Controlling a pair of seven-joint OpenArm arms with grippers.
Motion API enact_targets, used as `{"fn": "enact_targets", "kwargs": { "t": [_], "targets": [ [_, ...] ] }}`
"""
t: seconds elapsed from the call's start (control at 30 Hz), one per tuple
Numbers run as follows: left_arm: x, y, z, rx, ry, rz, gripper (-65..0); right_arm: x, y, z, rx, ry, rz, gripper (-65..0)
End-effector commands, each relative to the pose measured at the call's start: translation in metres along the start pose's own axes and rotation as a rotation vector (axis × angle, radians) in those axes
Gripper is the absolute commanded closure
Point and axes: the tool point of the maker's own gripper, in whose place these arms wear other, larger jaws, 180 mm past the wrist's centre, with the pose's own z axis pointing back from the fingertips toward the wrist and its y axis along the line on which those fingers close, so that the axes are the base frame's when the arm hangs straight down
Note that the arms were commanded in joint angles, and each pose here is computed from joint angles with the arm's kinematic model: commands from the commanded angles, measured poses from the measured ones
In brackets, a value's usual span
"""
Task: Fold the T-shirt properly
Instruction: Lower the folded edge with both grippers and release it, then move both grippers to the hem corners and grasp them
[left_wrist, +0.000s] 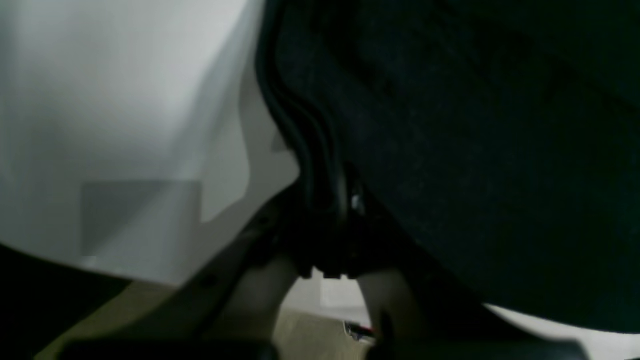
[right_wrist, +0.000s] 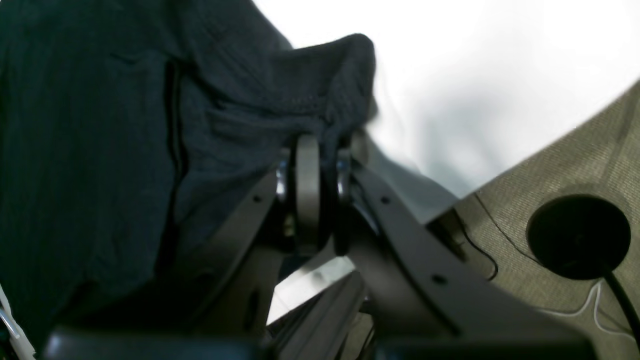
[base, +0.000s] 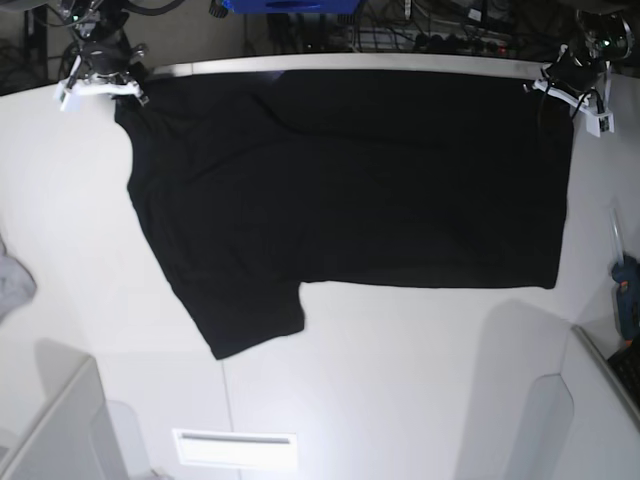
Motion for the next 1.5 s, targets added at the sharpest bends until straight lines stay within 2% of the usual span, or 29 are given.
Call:
{"fn": "enact_targets", "kwargs": {
  "t": [0.0,0.37,0.5,0.57,0.6,0.7,0.77,0.8,0.87,1.0,1.13,1.27,1.33,1.4,1.47],
  "targets": [
    [0.008,0.004,0.005,0.009,-0.027,-0.014,0.0,0.009,0.0,0.004,0.001,-0.033,0.011,0.0],
    [-0.002,0.01,0.01,0.024,-0.004,-0.017,0.0,0.009,0.0,0.005,0.001,-0.033,0.011,0.0],
    [0.004,0.001,0.019,0.015,-0.032,-0.043,-1.5,0.009,0.0,0.005,0.001,-0.033,0.011,0.0],
    [0.009,-0.005,0.024,0.008,-0.053,-0.055,-10.7,0.009,0.0,0.005,0.001,-0.033,0.011,0.0],
    [0.011,-0.007,0.025,0.005,-0.059,-0.056,-16.8,0.009,0.0,0.005,0.001,-0.033,0.011,-2.7],
    [0.012,-0.009,0.026,0.005,-0.066,-0.056,-33.7,0.007,-0.003,0.007,-0.006,-0.033,0.012,-18.9],
    [0.013,-0.009,0.027,0.004,-0.069,-0.058,-43.1,0.01,-0.001,0.009,-0.003,-0.042,0.017,-27.2],
    [0.013,-0.009,0.027,0.004,-0.069,-0.058,-46.2,0.009,-0.001,0.01,-0.004,-0.041,0.017,-29.1],
    [0.015,-0.003,0.029,0.019,-0.075,-0.051,-50.4,0.014,-0.001,0.013,-0.004,-0.063,0.024,-28.8],
    [0.028,0.028,0.043,0.103,-0.124,-0.007,-50.4,0.024,-0.007,0.022,-0.019,-0.132,0.04,-28.5],
    [0.045,0.058,0.065,0.189,-0.192,0.021,-50.2,0.033,-0.004,0.022,-0.014,-0.161,0.051,-28.5],
    [0.069,0.068,0.088,0.241,-0.279,0.012,-49.5,0.077,-0.001,0.023,-0.012,-0.267,0.056,-28.7],
    [0.077,0.069,0.09,0.245,-0.303,0.013,-43.6,0.103,0.007,0.021,-0.003,-0.328,0.087,-29.0],
    [0.091,0.067,0.09,0.238,-0.331,-0.001,-31.9,0.129,0.022,0.016,0.014,-0.376,0.141,-29.1],
    [0.097,0.065,0.089,0.231,-0.349,0.003,-16.3,0.137,0.047,-0.001,0.058,-0.361,0.182,-29.1]
  ]
}}
